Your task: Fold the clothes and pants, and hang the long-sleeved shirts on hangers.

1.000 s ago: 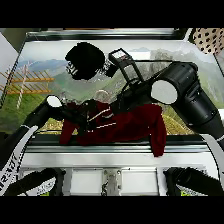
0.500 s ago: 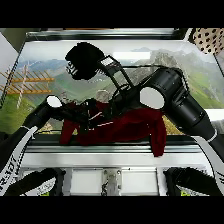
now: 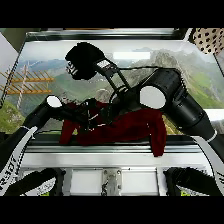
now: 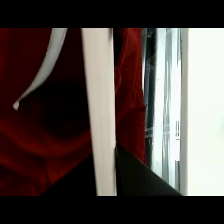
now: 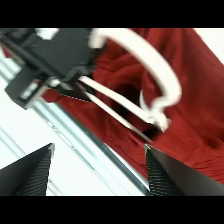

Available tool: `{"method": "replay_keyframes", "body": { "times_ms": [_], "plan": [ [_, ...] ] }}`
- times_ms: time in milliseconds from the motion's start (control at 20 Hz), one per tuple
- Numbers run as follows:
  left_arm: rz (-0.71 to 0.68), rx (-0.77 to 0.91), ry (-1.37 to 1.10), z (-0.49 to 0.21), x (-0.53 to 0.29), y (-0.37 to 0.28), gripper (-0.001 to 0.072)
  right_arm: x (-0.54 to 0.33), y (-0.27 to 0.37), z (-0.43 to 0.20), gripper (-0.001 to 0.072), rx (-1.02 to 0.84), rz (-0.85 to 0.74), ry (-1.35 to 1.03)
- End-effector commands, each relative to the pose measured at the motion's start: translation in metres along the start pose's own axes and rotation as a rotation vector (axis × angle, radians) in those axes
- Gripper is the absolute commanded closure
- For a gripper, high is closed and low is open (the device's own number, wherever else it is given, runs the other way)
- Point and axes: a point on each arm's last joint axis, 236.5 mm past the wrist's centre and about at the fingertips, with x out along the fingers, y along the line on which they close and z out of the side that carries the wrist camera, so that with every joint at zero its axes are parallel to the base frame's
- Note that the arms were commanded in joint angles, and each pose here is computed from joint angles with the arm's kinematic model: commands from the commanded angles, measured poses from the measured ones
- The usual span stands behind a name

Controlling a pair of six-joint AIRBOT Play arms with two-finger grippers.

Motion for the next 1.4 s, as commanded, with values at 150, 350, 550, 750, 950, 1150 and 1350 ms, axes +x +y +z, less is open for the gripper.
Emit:
{"method": "replay_keyframes", "body": {
  "times_ms": [150, 350, 550, 750, 950, 1150, 1350],
  "plan": [
    [-0.007, 0.002, 0.001, 0.0, 0.0, -0.002, 0.0691, -0.033, 0.016, 0.006, 0.0094, -0.072, 0.124, -0.011],
    [-0.012, 0.002, 0.002, 0.0, 0.0, -0.003, 0.0691, -0.046, 0.005, -0.008, 0.0094, -0.204, 0.188, 0.04],
    [-0.012, 0.002, 0.002, 0.0, 0.0, -0.003, 0.0691, -0.047, -0.013, -0.005, 0.0094, -0.215, 0.162, 0.031],
    [-0.013, 0.001, 0.002, 0.0, 0.0, -0.003, 0.0691, -0.05, -0.03, -0.008, 0.0094, -0.418, 0.145, 0.025],
    [-0.012, 0.001, 0.006, -0.002, -0.001, -0.003, 0.0691, -0.075, -0.081, -0.019, 0.0094, -0.382, 0.234, -0.009],
    [-0.013, 0.001, 0.007, -0.002, -0.001, -0.003, 0.0691, -0.097, -0.139, -0.035, 0.0093, -0.289, 0.324, -0.169],
    [-0.012, 0.002, 0.007, -0.002, -0.001, -0.003, 0.0691, -0.093, -0.194, -0.074, 0.0093, -0.184, 0.338, -0.258]
  ]
}}
